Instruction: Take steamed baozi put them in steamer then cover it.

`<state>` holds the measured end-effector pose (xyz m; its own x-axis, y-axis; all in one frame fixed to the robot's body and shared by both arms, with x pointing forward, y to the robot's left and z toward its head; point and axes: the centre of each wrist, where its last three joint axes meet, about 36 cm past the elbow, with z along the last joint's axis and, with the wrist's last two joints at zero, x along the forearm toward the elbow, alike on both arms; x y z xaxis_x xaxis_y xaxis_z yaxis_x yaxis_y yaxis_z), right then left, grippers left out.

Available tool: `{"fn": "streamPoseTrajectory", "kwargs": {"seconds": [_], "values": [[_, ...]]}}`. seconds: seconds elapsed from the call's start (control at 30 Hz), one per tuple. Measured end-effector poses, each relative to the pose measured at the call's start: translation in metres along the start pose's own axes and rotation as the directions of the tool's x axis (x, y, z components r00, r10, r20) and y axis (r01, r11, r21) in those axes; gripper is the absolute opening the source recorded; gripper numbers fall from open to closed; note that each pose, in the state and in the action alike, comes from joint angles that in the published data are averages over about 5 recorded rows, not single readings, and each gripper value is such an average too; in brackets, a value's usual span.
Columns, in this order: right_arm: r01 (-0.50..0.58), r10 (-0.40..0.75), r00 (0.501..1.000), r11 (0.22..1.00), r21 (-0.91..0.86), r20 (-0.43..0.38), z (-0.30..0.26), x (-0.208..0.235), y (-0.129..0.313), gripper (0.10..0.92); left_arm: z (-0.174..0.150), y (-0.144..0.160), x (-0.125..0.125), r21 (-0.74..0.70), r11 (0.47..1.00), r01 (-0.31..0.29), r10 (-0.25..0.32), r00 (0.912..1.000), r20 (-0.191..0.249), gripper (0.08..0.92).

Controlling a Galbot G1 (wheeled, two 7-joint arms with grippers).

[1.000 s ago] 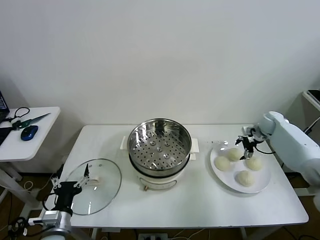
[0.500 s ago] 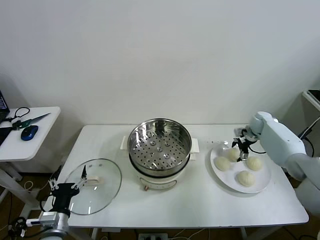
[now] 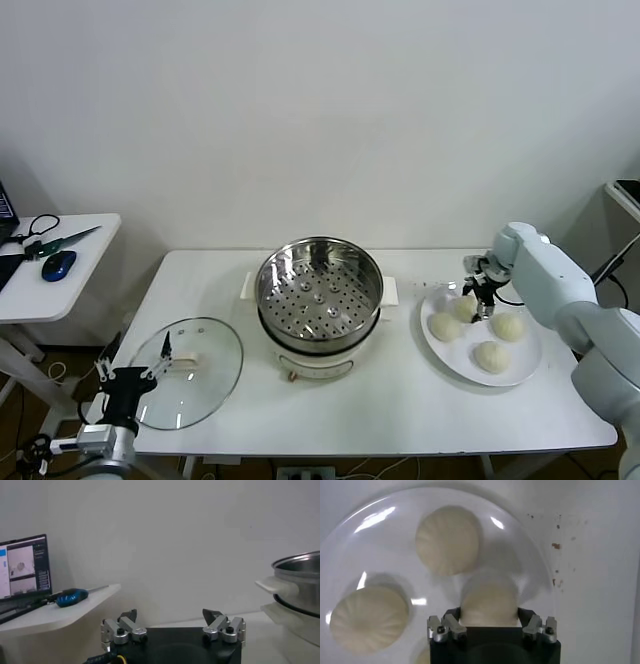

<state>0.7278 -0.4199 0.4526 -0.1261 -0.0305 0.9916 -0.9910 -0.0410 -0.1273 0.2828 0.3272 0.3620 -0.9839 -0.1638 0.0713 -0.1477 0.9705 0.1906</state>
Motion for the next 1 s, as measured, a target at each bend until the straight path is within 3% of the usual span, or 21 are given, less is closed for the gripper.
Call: {"fn": "streamPoseTrajectory", "kwargs": {"seconds": [0.3,0.57,0.8,1.0], "values": [[-0.023,0.023,1.0,0.998,0.05,0.004,0.0,0.032,-0.012,0.696,0.0,0.001,0.002,0.0,1.0,0.002,-0.002,1.0,-0.003,0.823],[-0.085,0.083,0.996,0.962,0.26,0.017,-0.047,0.105,-0.046,0.701,-0.002,0.002,0.004,0.001,1.0,0.005,-0.005,1.0,0.001,0.823],[-0.14,0.138,0.989,0.847,0.513,0.043,-0.125,0.181,-0.073,0.701,-0.002,0.0,0.007,0.005,1.0,0.0,0.0,1.0,-0.001,0.823],[-0.159,0.16,0.985,0.675,0.72,0.067,-0.213,0.22,-0.078,0.698,-0.002,-0.002,0.01,0.011,1.0,-0.004,0.004,1.0,-0.002,0.823]]}}
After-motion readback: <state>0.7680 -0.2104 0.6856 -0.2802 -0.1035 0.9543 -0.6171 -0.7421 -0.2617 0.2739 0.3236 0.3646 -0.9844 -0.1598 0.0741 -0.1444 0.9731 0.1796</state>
